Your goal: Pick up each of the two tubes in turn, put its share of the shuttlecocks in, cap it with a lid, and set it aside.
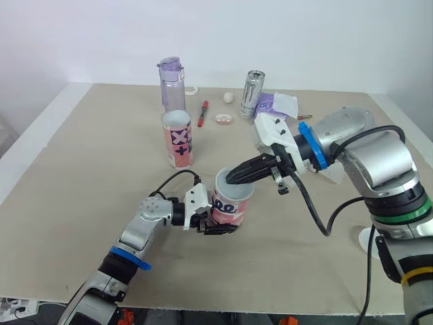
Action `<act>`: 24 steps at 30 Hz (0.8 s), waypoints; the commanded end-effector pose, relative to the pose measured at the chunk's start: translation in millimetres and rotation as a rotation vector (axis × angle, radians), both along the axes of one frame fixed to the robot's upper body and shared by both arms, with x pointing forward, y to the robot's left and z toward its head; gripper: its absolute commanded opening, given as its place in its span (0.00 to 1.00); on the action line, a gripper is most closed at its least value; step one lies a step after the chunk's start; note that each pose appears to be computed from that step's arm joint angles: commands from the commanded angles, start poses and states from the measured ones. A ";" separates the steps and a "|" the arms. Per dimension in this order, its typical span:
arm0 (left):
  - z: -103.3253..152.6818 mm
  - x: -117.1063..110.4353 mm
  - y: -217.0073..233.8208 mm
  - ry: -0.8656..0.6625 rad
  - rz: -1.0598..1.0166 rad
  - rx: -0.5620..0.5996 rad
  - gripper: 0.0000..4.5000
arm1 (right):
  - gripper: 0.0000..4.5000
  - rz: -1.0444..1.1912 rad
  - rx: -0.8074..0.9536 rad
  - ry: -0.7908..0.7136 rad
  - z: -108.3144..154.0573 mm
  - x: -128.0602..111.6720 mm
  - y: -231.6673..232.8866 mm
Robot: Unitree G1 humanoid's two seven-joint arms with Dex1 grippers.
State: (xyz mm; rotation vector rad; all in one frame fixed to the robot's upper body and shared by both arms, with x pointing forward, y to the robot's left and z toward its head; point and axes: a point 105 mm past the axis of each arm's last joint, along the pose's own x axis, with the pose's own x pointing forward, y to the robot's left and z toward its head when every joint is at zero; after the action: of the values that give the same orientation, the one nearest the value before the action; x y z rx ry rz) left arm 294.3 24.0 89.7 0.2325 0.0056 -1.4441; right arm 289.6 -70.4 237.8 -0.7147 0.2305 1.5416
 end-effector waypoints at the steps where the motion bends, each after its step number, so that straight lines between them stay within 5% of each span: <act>1: -26.9 4.5 12.6 0.087 0.082 0.075 0.75 | 0.00 -0.043 -0.080 0.020 -16.0 5.7 1.5; 15: -25.9 5.7 11.6 0.082 0.100 0.064 0.75 | 0.00 -0.065 -0.244 0.030 -51.2 7.1 -9.1; 24: -21.5 6.2 13.0 0.059 0.095 0.063 0.75 | 0.00 -0.165 0.254 0.117 42.9 8.0 -49.0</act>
State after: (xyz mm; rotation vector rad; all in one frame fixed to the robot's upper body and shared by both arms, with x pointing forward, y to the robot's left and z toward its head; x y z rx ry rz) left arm 294.6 22.8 85.5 0.2234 0.0201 -1.4179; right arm 297.5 -95.0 244.9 -0.4965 0.2884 1.4999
